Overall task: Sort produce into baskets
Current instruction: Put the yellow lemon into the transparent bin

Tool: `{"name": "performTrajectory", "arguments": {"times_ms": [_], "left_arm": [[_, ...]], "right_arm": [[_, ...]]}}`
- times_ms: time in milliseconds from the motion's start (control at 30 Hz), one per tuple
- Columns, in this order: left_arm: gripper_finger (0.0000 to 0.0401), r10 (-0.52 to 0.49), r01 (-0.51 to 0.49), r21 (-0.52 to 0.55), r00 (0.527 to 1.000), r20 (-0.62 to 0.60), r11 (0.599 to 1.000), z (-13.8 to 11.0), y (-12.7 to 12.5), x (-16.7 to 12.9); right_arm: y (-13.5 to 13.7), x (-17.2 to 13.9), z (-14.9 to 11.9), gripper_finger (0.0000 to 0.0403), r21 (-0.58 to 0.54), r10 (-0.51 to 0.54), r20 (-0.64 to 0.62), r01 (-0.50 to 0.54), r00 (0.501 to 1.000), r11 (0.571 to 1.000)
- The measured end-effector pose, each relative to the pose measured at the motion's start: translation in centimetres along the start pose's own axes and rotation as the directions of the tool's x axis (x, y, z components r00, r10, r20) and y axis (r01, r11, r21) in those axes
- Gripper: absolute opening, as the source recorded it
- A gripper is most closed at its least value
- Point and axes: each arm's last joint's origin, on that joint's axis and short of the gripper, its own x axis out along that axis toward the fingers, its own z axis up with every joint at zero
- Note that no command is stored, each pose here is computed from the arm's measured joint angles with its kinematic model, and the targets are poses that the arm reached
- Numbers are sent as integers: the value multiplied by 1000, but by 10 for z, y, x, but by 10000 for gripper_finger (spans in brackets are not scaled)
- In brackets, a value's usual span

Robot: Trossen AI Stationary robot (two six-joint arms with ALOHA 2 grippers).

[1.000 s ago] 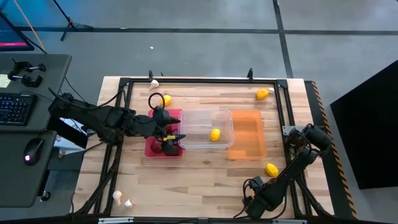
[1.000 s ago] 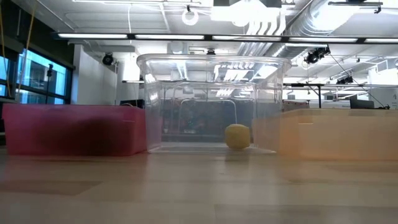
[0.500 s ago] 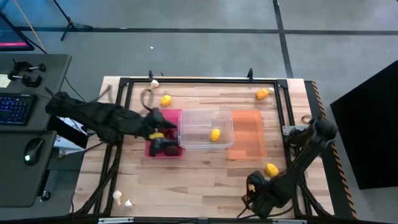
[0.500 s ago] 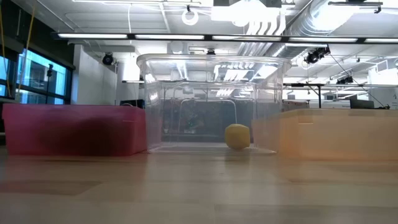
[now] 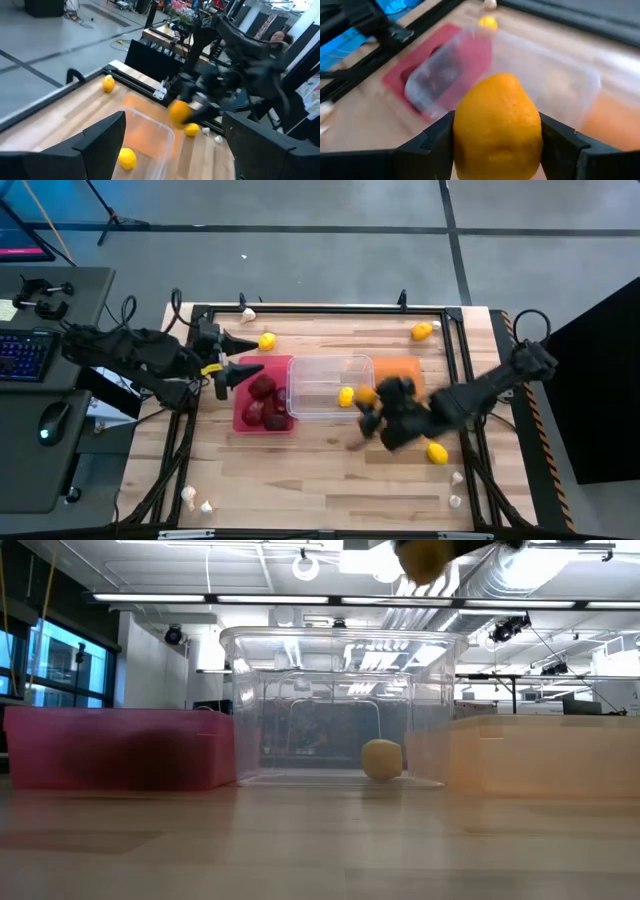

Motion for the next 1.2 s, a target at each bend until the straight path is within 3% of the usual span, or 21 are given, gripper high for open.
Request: {"name": "performTrajectory", "arguments": {"times_ms": [133,267,467,733,1000,1200], "left_arm": [[319,-47,46,-12,997,-67,999,-10,-10,11],[319,-84,85,4,988,-130,996,-24,-26,19],[319,-67,69,6,984,-167,998,-46,-48,25],[319,-48,46,-21,987,-151,999,-56,-60,24],[319,-51,49,-22,992,-118,999,-53,-61,22],[319,-47,46,-9,992,-121,999,-53,-61,22]], "right_arm": [[0,40,30,216,-69,25,28,-23,999,997],[-4,64,47,217,-69,84,4,-83,996,994],[-7,79,44,218,-158,57,-52,-64,997,985],[-11,94,42,224,-165,77,-142,-101,987,981],[-22,111,39,320,-122,119,-212,-147,970,981],[-27,86,51,370,-114,191,-201,-217,961,970]]}}
